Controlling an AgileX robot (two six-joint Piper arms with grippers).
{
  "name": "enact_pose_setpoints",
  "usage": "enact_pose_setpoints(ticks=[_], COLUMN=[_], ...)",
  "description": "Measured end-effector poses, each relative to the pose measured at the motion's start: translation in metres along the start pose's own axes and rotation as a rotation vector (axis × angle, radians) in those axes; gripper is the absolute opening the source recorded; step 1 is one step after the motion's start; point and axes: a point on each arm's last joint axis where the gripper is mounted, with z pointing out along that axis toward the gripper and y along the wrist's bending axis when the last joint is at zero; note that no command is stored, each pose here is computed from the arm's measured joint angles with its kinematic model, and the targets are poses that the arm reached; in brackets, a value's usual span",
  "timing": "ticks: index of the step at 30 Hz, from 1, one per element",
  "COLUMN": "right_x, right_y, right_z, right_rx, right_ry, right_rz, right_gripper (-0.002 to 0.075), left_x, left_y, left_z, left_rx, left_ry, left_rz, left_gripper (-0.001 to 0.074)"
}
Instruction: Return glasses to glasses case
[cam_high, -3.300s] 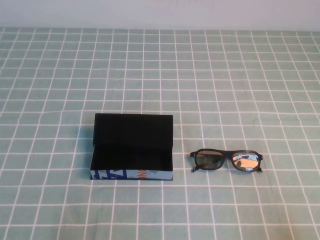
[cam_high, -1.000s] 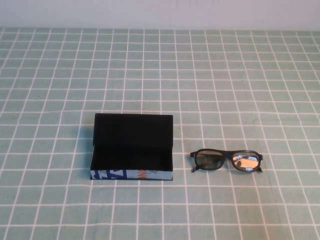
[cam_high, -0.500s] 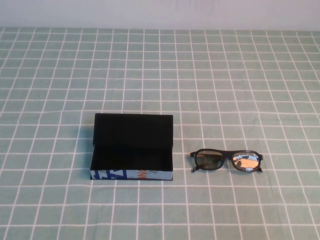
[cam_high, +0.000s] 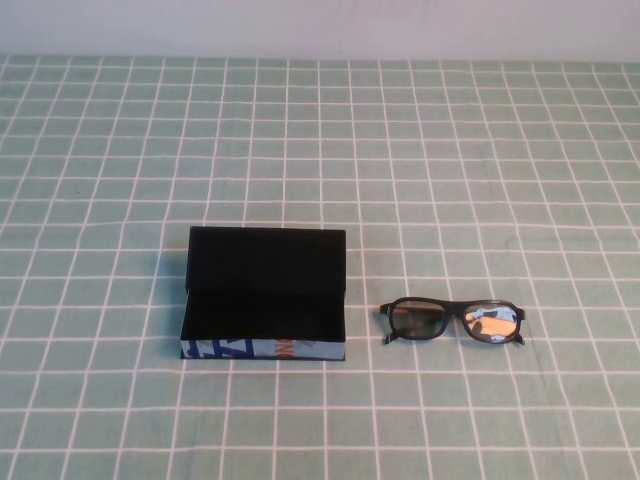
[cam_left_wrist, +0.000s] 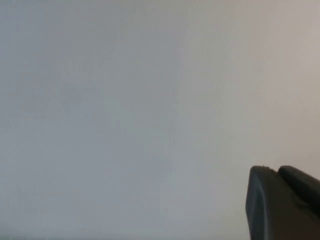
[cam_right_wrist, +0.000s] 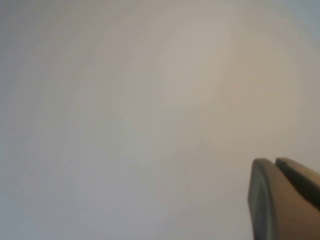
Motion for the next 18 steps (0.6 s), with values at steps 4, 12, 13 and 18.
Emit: enact_pose_setpoints(ticks=[4, 12, 13, 18], right_x=[0.025, 0.081, 0.091, 0.150], right_y=[-0.011, -0.032, -0.034, -0.036], right_z=[0.042, 0.077, 0.080, 0.103], right_rx=[0.083, 0.157, 0.154, 0.040], right_ry=[0.272, 0.603, 0.656, 1.053], right_rz=[-0.060, -0.065, -0.071, -0.224], right_gripper=[-0.0014, -0.0014, -0.0014, -0.0014], left_x=[0.006, 0.031, 0.034, 0.055], left_y=[-0.003, -0.006, -0.007, -0.009], left_z=[0.026, 0.053, 0.054, 0.062], left_rx=[0.036, 0.052, 0.055, 0.058], left_ry=[0.206, 0.420, 0.453, 0.652], left_rz=[-0.016, -0.030, -0.043, -0.058], left_gripper=[-0.0001, -0.0001, -0.0001, -0.0001])
